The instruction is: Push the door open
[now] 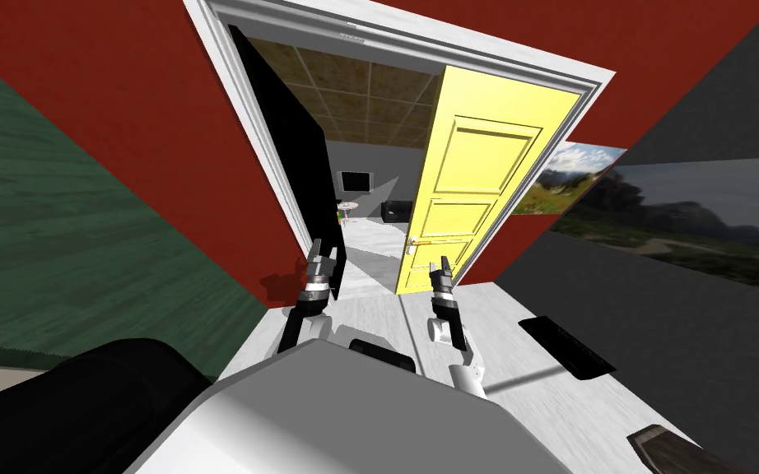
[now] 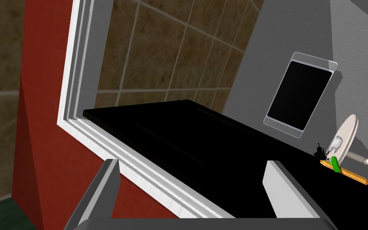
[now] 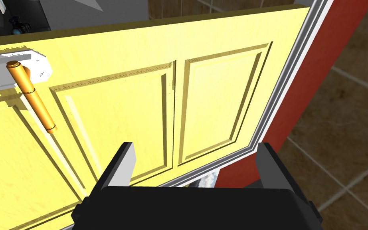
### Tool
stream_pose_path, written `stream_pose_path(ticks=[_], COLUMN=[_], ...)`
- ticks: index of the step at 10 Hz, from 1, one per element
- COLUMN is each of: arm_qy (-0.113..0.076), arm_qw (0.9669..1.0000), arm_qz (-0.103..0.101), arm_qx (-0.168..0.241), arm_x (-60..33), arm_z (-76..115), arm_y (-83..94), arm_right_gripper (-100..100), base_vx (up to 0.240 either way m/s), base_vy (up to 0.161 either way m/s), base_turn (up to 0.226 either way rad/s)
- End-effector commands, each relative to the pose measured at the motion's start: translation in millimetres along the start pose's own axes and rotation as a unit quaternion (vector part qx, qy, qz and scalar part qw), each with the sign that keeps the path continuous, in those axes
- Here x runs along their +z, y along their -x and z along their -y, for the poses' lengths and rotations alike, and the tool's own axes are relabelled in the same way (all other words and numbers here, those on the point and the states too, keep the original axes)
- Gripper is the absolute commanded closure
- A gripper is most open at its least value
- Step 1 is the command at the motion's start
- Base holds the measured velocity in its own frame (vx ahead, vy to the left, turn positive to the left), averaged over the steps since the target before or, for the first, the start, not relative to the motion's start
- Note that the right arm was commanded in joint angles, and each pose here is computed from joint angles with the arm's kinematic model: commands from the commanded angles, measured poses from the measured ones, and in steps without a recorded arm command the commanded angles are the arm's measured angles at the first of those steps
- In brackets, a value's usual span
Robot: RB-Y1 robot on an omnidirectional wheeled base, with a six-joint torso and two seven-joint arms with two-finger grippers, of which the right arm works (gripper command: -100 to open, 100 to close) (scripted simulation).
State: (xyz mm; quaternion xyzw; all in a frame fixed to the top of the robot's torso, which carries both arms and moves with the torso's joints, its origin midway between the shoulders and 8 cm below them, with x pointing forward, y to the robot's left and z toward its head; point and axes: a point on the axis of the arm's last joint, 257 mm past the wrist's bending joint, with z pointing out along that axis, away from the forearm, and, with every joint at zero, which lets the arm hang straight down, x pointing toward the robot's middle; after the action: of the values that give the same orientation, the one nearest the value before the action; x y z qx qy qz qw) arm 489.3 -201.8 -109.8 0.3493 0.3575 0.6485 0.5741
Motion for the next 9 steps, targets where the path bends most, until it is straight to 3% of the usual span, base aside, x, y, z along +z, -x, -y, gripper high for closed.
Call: stream_pose_path(ticks=[1, 2, 3, 4, 5, 6, 9], arm_qy=[-0.012, -0.020, -0.026, -0.031, -0.039, -0.047, -0.066], arm_qw=[0.9999, 0.9998, 0.9996, 0.9994, 0.9991, 0.9987, 0.9975], arm_qz=[-0.002, -0.008, -0.007, -0.013, -0.013, -0.018, -0.023], arm_qx=[0.001, 0.003, 0.003, 0.005, 0.005, 0.007, 0.008], arm_x=[1.0, 6.6, 4.3, 10.7, 7.4, 12.6, 12.9], arm_z=[12.0, 21.1, 26.8, 33.6, 41.3, 50.4, 69.3], arm_y=[-2.0, -6.9, -6.3, -11.5, -10.7, -15.8, -19.8], arm_right_gripper=[-100, -100, -100, -100, -100, -100, -100], base_vx=[0.031, 0.044, 0.038, 0.041, 0.041, 0.045, 0.044], base_vy=[-0.042, -0.054, -0.048, -0.050, -0.045, -0.054, -0.051], base_turn=[0.017, 0.019, 0.016, 0.021, 0.013, 0.022, 0.017])
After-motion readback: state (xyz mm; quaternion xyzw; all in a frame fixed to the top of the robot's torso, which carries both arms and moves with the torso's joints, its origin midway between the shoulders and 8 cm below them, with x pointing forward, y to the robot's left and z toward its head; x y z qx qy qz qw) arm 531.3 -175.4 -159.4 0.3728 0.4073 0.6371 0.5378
